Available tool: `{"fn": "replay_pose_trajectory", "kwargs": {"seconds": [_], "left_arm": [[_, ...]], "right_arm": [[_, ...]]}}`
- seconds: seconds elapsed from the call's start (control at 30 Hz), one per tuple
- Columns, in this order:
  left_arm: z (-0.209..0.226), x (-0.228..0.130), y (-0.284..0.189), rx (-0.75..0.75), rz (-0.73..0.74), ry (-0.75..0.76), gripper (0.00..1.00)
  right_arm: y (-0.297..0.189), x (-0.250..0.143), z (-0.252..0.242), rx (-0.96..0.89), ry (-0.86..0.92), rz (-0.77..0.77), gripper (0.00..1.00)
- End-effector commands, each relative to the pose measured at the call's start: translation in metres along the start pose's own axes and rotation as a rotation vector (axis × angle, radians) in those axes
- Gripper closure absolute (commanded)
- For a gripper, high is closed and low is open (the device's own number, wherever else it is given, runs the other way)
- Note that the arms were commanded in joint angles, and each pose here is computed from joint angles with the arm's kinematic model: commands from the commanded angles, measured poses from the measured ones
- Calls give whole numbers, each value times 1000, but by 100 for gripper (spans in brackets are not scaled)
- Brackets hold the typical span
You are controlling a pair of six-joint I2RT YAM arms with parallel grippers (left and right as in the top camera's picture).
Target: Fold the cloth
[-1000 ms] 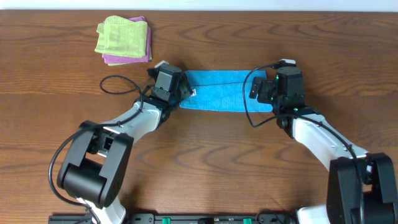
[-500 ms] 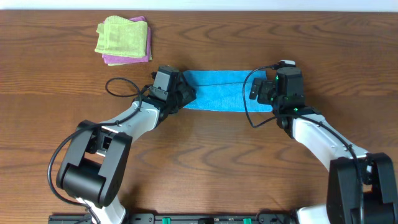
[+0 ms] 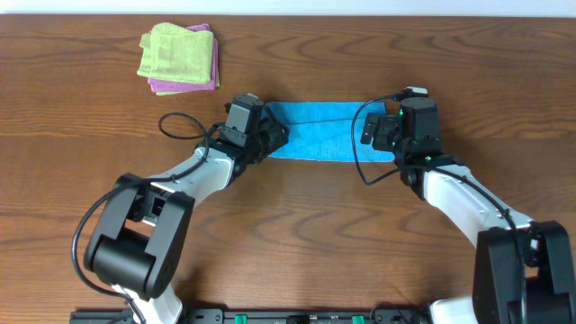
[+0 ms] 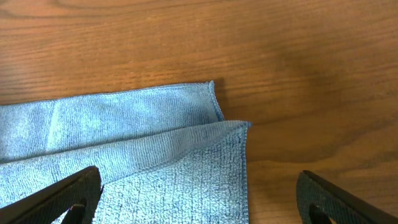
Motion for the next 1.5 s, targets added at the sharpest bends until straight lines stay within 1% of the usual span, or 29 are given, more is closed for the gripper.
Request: {"fn": "replay_pose_trajectory", "kwargs": {"seconds": [0.0,0.1,0.2,0.3,0.37,0.43,0.5,0.53,0.6,0.83,0.97,1.23,1.47], "left_arm": [[1,-5,11,0,28,-9,53],[5,-7,13,7,38,-11,53],[6,-8,15,10,44,-13,56],[5,-11,14,1,63,-11,56],[4,-8,15,1,45,-17,63],[1,-6,15,-16,35,-14,64],[-2,-2,15,-30,17,-12,76],[-3,-1,15,-32,7,-10,80],[-4,1,15,-32,-3,-9,93],[2,3,15,0,-26,-13,94],[3,14,14,13,-94,6,94],[-1,35,12,-9,-205,15,94],[8,34,33,-29,-196,-7,94]], "right_arm": [[-4,8,8,20,-16,-23,1],[-4,9,8,20,-16,-23,1],[-4,9,8,20,-16,-23,1],[-4,9,8,20,-16,-23,1],[-4,9,8,20,-16,-23,1],[-4,9,8,20,-16,-23,1],[-4,9,8,20,-16,-23,1],[-4,9,8,20,-16,-23,1],[-4,9,8,20,-16,-23,1],[-4,9,8,20,-16,-23,1],[-4,8,8,20,-16,-23,1],[-4,9,8,20,-16,-23,1],[-4,8,8,19,-17,-19,1]]}}
Point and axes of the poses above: each gripper's point midway between its finger pads, its own y axis out along the fingers, its own z axis along the line the jaws close on, x = y × z, the point moved 4 cm from there along -y, back along the fingers, and after that the axes turned 5 degrees about -y, right-handed, at the moved point
